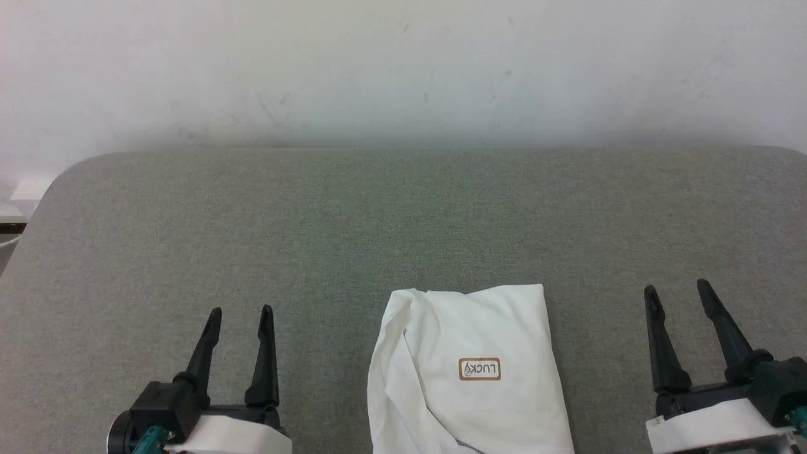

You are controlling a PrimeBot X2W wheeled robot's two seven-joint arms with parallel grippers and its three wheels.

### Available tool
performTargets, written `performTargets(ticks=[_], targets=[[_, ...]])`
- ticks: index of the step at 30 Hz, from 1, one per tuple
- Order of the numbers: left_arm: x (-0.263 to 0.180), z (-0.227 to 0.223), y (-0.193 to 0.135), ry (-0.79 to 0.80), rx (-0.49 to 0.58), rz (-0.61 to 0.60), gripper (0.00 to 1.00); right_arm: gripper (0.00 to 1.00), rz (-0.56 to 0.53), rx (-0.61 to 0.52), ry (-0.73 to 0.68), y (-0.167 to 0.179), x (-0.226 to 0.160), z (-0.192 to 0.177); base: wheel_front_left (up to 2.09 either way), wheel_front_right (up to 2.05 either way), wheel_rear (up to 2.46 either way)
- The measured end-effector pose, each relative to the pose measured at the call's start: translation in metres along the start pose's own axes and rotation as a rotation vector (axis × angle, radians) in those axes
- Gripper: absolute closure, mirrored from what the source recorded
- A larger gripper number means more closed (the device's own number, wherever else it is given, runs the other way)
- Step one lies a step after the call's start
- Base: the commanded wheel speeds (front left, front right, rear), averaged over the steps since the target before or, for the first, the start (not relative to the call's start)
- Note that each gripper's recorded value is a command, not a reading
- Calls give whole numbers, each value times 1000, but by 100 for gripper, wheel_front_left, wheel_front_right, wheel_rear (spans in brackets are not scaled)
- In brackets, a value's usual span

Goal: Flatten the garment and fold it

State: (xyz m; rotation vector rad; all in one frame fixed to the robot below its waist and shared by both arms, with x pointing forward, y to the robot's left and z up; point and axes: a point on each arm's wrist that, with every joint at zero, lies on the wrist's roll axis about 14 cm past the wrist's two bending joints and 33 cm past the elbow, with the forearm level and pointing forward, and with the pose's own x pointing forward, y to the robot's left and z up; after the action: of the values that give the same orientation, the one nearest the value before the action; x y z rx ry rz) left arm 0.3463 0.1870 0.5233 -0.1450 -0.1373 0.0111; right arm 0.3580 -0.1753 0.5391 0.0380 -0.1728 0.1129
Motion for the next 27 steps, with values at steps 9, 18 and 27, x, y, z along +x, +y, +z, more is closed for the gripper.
performTargets(ticks=[9,18,27], targets=[[-3,4,-1,-10,14,-3,0,0,6,8,7,5,0,-3,0,0,0],[-2,-2,-1,10,14,-2,0,0,92,58,220,23,4,-35,0,0,0],[5,-10,-1,33,15,-1,0,0,277,196,692,53,-5,-87,0,0,0]])
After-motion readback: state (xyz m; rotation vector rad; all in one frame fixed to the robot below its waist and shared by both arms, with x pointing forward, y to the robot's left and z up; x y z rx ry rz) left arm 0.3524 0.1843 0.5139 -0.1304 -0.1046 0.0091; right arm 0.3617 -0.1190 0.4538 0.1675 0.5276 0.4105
